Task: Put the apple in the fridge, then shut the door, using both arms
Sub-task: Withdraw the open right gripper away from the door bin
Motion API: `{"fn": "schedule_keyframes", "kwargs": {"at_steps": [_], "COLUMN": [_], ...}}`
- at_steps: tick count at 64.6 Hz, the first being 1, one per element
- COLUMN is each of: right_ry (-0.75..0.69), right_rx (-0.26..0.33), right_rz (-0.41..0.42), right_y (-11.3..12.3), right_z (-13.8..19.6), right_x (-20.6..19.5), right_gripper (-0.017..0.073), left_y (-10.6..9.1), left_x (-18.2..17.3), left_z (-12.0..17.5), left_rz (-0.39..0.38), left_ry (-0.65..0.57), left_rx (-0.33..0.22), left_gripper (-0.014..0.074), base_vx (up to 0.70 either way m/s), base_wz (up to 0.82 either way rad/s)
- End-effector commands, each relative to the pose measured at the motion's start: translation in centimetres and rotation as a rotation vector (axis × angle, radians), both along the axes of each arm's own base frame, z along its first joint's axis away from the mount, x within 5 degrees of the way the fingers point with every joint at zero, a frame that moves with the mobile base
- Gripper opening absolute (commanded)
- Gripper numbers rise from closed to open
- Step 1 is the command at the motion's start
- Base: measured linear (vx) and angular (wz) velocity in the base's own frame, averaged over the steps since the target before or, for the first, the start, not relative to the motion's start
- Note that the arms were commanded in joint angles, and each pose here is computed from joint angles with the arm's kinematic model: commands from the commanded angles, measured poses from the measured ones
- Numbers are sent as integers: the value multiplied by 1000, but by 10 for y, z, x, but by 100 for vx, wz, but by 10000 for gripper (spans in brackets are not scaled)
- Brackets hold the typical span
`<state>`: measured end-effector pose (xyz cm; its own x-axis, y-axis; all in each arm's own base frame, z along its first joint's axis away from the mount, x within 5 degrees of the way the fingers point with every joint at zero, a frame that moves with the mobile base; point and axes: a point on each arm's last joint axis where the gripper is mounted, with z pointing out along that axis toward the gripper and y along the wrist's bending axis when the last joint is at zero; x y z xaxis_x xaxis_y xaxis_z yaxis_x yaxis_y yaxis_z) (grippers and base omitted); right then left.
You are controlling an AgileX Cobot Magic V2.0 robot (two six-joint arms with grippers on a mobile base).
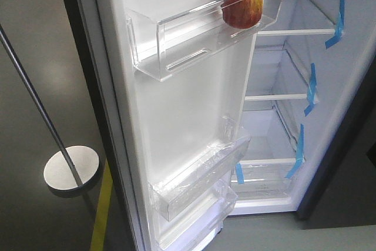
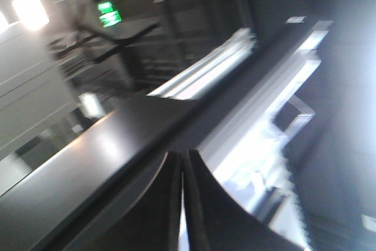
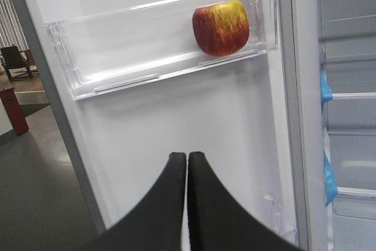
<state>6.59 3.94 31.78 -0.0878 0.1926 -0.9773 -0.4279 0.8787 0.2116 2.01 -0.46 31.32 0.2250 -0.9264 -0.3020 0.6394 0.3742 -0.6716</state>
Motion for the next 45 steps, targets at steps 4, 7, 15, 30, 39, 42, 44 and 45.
{"fn": "schedule_keyframes", "kwargs": {"at_steps": [4, 7, 15, 30, 39, 42, 44, 45], "right_ry": [-38, -40, -39, -37, -38, -37, -37, -37], "right_rx": [55, 56, 56, 58, 57, 57, 57, 57], "right_rz": [-44, -48, -46, -43, -44, -43, -43, -43], "right_y": [-4, -4, -4, -4, -4, -4, -4, -4], "right_z": [12, 12, 12, 12, 12, 12, 12, 12], "right_x": [1, 1, 1, 1, 1, 1, 1, 1], "right_gripper": [-3, -3, -3, -3, -3, -3, -3, -3], "left_y": [-6, -8, -12, -16, -20, -21, -22, -22], "left_x": [-9, -7, 14, 91, 145, 164, 177, 182], "left_z": [62, 76, 115, 155, 162, 162, 161, 160], "left_rz": [5, 18, 42, 35, -38, -81, -105, -114], "left_ry": [-122, -128, -120, -21, 9, 23, 30, 33], "left_rx": [102, 142, 231, 318, 330, 302, 289, 287], "left_gripper": [-6, -6, -6, 2, 31, 48, 64, 71], "base_vx": [0, 0, 0, 0, 0, 0, 0, 0], "base_wz": [0, 0, 0, 0, 0, 0, 0, 0]}}
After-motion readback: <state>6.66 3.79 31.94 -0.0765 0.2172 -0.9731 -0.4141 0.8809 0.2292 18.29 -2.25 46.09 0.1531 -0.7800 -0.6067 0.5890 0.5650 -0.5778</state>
